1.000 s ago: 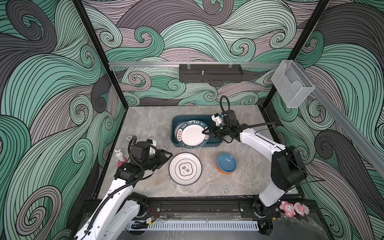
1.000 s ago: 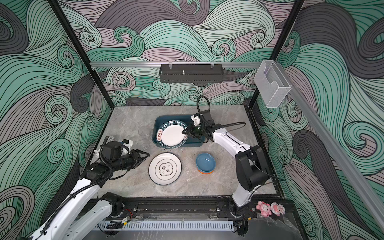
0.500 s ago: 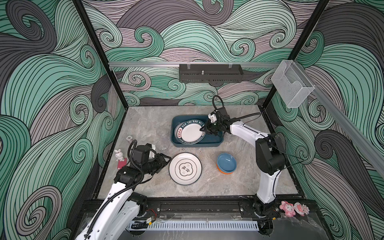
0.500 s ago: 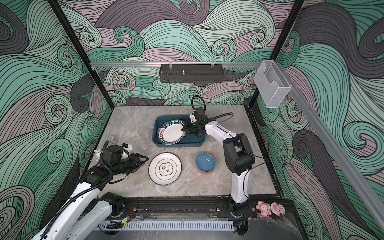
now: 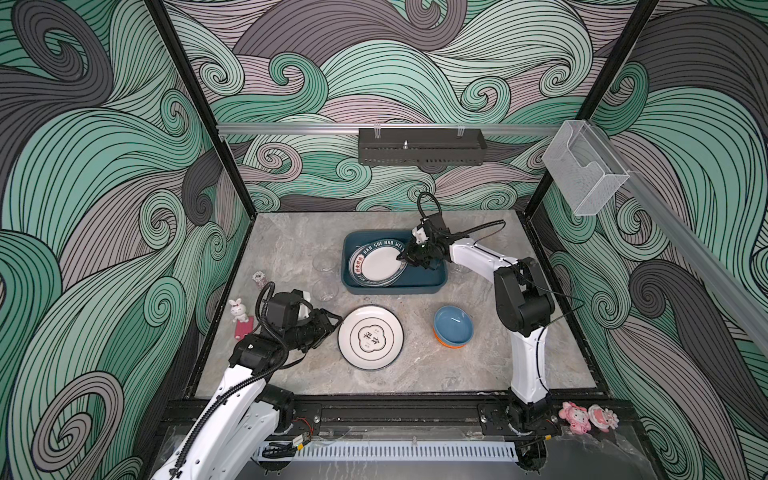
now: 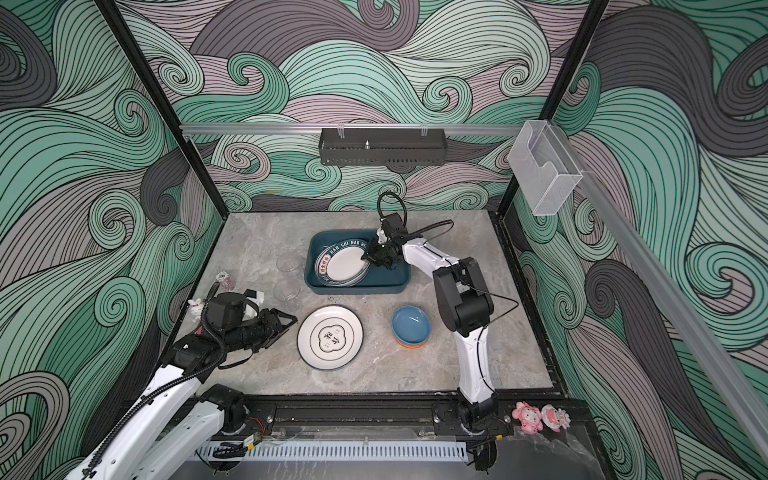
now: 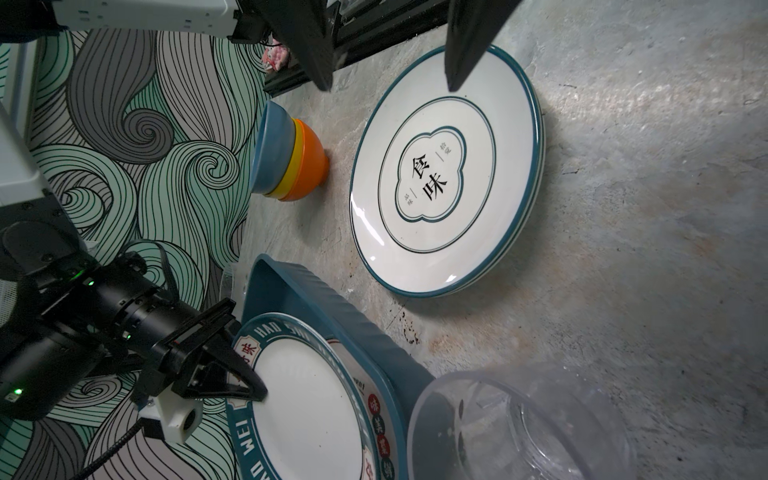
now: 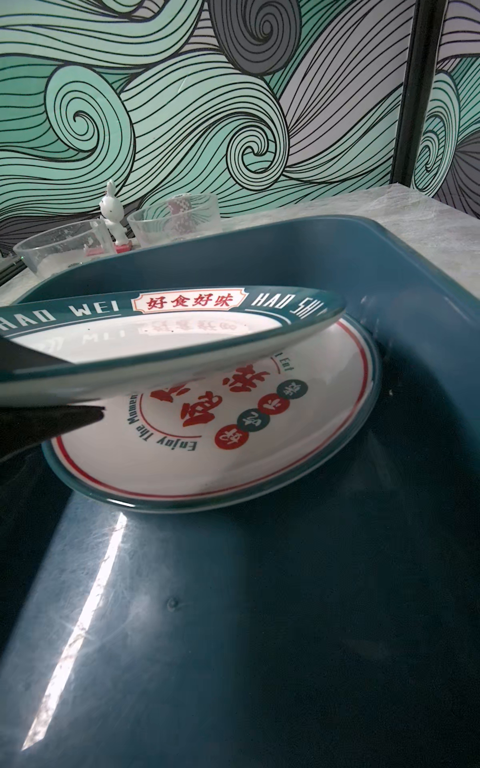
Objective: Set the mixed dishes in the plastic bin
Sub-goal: 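Lower the green-rimmed plate onto the printed plate in the bin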
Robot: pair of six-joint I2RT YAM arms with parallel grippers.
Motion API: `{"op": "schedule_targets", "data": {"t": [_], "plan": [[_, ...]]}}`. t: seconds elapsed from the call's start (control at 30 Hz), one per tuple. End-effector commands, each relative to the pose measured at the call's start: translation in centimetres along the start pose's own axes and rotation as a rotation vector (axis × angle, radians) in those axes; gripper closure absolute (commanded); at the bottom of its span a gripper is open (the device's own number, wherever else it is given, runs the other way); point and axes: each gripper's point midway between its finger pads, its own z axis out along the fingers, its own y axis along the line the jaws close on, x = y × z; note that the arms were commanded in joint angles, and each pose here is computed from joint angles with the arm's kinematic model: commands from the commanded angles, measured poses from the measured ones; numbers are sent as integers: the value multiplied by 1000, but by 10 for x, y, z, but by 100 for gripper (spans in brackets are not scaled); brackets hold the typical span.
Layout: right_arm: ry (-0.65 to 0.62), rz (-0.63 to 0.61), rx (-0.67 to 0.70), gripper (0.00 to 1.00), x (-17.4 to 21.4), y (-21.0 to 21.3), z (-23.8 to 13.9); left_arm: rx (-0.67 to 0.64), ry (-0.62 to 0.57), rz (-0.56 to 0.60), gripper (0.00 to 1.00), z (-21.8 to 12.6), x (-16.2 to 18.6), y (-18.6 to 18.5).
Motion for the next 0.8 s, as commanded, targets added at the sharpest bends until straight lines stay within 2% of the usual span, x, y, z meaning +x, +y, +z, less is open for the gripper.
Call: {"op": "schedule_targets", "data": {"t": [0.0,0.77], "plan": [[-29,-15,-29,97,-12,13,0,-21,-10,-18,53,2,-2,7],[-9,-40,24,92,-8,3,17,-16,3,-32,53,8,-2,8]]}}
